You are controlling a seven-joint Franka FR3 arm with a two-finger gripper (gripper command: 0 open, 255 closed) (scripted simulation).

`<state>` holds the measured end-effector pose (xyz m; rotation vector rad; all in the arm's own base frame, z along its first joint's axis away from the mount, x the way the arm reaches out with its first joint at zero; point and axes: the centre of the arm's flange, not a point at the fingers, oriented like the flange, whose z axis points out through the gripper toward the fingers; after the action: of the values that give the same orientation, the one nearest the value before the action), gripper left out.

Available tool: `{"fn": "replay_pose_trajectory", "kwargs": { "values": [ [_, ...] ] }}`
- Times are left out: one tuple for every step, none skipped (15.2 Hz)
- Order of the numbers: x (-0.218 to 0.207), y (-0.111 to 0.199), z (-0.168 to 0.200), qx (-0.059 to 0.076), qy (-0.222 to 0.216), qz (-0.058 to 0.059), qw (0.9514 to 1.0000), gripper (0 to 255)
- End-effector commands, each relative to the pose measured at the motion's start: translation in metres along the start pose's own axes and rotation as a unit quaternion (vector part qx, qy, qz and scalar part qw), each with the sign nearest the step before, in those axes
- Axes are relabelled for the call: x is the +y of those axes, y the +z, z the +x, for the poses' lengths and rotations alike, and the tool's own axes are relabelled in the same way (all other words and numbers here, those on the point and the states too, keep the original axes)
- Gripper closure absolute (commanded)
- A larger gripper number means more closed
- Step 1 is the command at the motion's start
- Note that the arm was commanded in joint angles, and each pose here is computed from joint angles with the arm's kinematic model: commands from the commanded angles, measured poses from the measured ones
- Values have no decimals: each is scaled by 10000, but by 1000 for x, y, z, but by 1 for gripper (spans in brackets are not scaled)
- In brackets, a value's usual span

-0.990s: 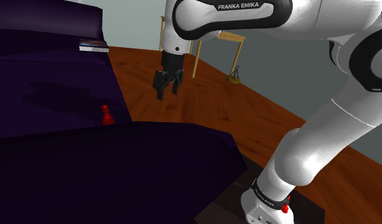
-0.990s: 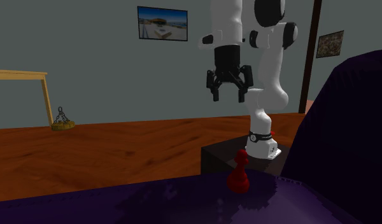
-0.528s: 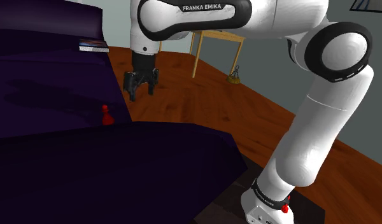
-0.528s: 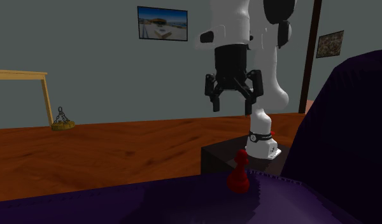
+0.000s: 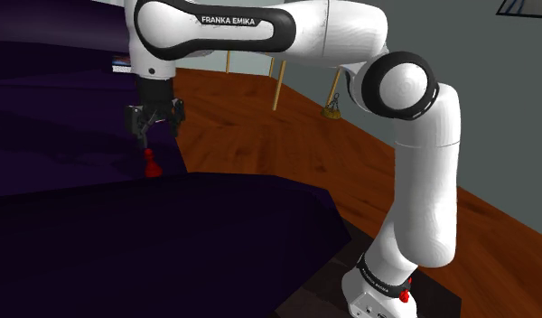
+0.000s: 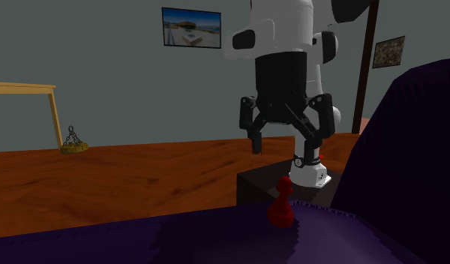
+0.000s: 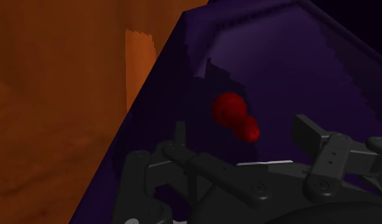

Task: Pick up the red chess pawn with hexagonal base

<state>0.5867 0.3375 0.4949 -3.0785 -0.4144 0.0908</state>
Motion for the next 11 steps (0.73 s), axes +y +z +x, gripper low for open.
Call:
{"fn": "replay_pose_trajectory", "kwargs": {
  "values": [
    [-16,3,21,-20,-23,-18,10000,0],
    [-20,4,25,-25,-31,-22,10000,0],
    [-20,10,26,-25,-31,-22,10000,0],
    [-20,15,26,-25,-31,-22,10000,0],
    [-19,20,26,-25,-31,-22,10000,0],
    [-19,25,27,-25,-31,-22,10000,0],
    [-19,31,27,-25,-31,-22,10000,0],
    [-19,36,27,-25,-31,-22,10000,0],
    [-18,41,27,-25,-31,-22,10000,0],
    [-18,44,28,-25,-31,-22,10000,0],
    [-18,44,28,-25,-31,-22,10000,0]
  ]
}}
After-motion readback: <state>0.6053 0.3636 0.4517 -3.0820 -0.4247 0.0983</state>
